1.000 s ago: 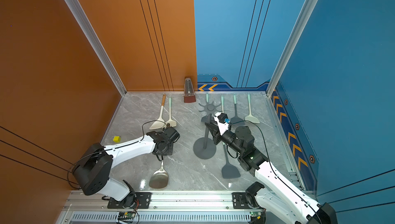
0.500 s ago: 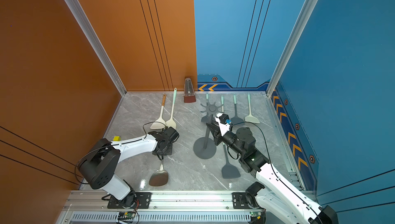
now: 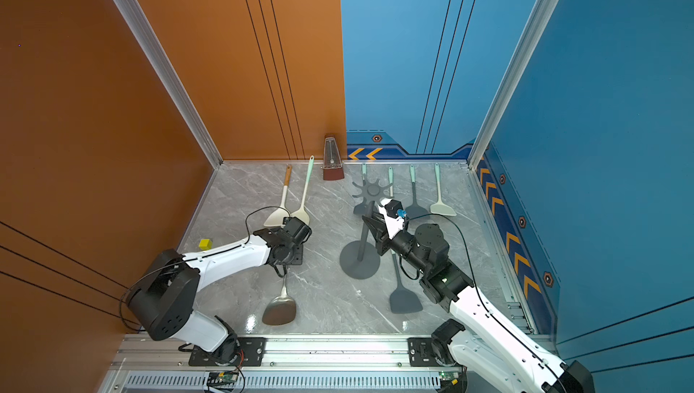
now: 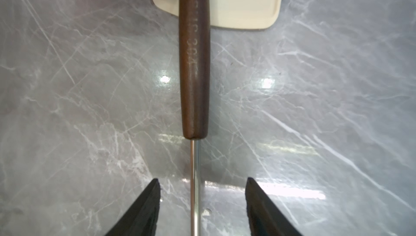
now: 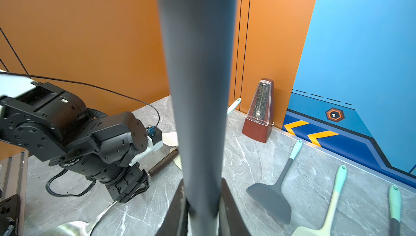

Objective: Take the spatula off the kitchen utensil rack
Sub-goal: Place the spatula at the center of the board.

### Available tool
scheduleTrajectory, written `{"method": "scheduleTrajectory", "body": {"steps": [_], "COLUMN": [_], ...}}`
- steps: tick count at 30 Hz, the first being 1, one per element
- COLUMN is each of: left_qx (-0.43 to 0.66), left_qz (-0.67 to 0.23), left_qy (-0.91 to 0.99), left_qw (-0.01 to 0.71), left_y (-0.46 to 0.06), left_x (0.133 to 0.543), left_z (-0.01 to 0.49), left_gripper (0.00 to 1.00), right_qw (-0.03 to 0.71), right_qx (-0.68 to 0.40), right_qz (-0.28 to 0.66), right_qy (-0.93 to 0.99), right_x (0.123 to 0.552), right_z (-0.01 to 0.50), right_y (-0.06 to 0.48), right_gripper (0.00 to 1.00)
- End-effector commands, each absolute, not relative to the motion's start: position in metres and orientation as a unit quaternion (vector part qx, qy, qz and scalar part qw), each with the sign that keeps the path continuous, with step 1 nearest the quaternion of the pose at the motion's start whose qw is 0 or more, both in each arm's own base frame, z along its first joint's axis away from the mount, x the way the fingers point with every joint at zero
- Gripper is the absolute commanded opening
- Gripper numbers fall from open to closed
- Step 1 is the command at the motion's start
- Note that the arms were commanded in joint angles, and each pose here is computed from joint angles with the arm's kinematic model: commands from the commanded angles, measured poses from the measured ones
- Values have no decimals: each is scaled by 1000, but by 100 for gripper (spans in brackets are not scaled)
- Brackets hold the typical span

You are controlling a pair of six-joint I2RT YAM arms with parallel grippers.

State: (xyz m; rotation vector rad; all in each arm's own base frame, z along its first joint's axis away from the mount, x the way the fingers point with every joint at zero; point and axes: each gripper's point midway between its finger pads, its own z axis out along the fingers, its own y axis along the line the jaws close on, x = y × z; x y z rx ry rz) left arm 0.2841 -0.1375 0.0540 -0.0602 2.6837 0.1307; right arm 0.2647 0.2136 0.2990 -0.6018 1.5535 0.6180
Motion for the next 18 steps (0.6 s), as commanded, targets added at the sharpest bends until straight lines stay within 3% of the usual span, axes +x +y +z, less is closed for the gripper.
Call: {"method": "scheduleTrajectory", "body": {"steps": [1, 3, 6, 9, 13, 16, 18], "left_qx": [-16, -15, -8, 4, 15, 17, 19], "left_qz": [32, 18, 1, -6, -5, 3, 7], "left_qy": [961, 953, 942, 929, 918, 914, 914], "left_qw": [275, 301, 335, 370, 397, 406, 406], "left_y": [-146, -149, -153, -155, -153, -149, -147], "left_x": [292, 294, 297, 300, 302, 304, 306], "left_z": [87, 106, 134, 161, 183, 189, 189], "left_gripper": [79, 93, 94, 94, 95, 98, 98], "right_qw": [543, 546, 549, 552, 563, 575, 584], "right_qx": [-259, -260, -260, -262, -268, -272, -274], "right_qz": [243, 243, 245, 249, 255, 259, 261], "right_qy": [761, 759, 756, 751, 739, 726, 719], "right_x": [262, 261, 258, 254, 244, 236, 230], "right_z": [234, 236, 238, 240, 249, 258, 264], "right_y": [205, 205, 205, 205, 204, 202, 200], "right_gripper": [0, 0, 6, 21, 48, 61, 64]}}
